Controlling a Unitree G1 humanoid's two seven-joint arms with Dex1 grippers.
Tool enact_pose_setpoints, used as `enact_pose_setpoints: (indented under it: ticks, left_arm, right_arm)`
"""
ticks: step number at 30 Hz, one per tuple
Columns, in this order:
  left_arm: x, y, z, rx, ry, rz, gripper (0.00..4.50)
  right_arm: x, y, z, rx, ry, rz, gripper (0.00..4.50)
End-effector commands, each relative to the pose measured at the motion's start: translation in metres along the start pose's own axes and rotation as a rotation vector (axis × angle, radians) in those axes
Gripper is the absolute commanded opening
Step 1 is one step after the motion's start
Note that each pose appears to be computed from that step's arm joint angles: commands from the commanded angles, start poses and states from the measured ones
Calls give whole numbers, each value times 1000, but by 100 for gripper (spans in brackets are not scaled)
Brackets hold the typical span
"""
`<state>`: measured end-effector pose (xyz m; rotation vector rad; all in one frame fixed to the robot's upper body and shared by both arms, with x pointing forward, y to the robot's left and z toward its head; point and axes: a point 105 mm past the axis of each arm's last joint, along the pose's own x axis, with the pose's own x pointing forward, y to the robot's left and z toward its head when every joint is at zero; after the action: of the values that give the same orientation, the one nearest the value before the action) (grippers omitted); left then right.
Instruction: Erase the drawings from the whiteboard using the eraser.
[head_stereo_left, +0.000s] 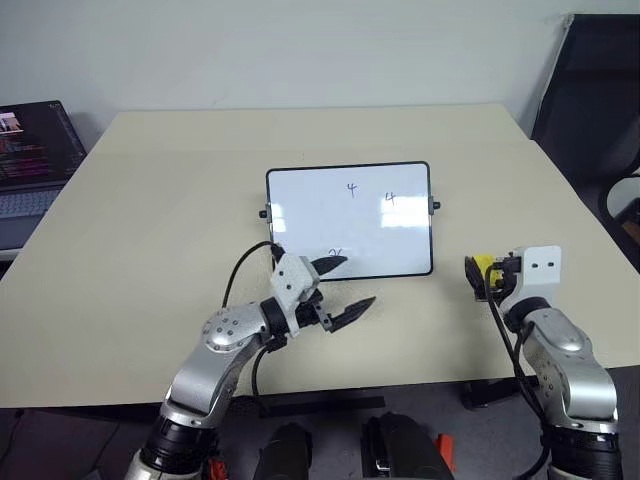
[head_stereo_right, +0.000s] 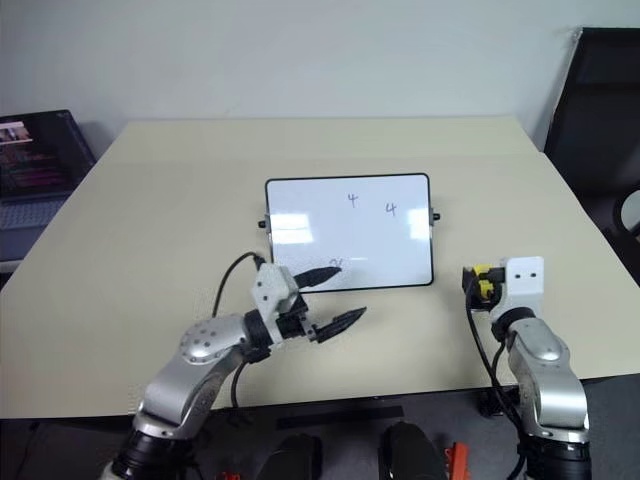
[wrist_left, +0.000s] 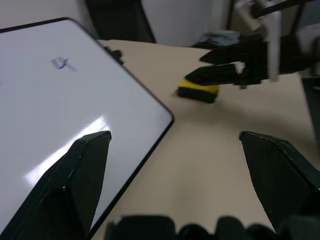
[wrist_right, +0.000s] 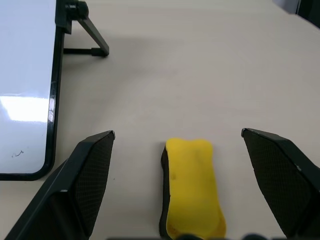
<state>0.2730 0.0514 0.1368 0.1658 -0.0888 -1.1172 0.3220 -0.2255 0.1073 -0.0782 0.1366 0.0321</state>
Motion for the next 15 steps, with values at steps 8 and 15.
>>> enact_pose_setpoints:
  ticks: [8, 15]
  left_arm:
    - [12, -6, 9, 78, -12, -145, 450]
    - [12, -10, 2, 88, 0, -165, 450]
  right_arm:
    - [6, -7, 7, 47, 37, 3, 446]
    - [8, -9, 4, 58, 62, -6, 446]
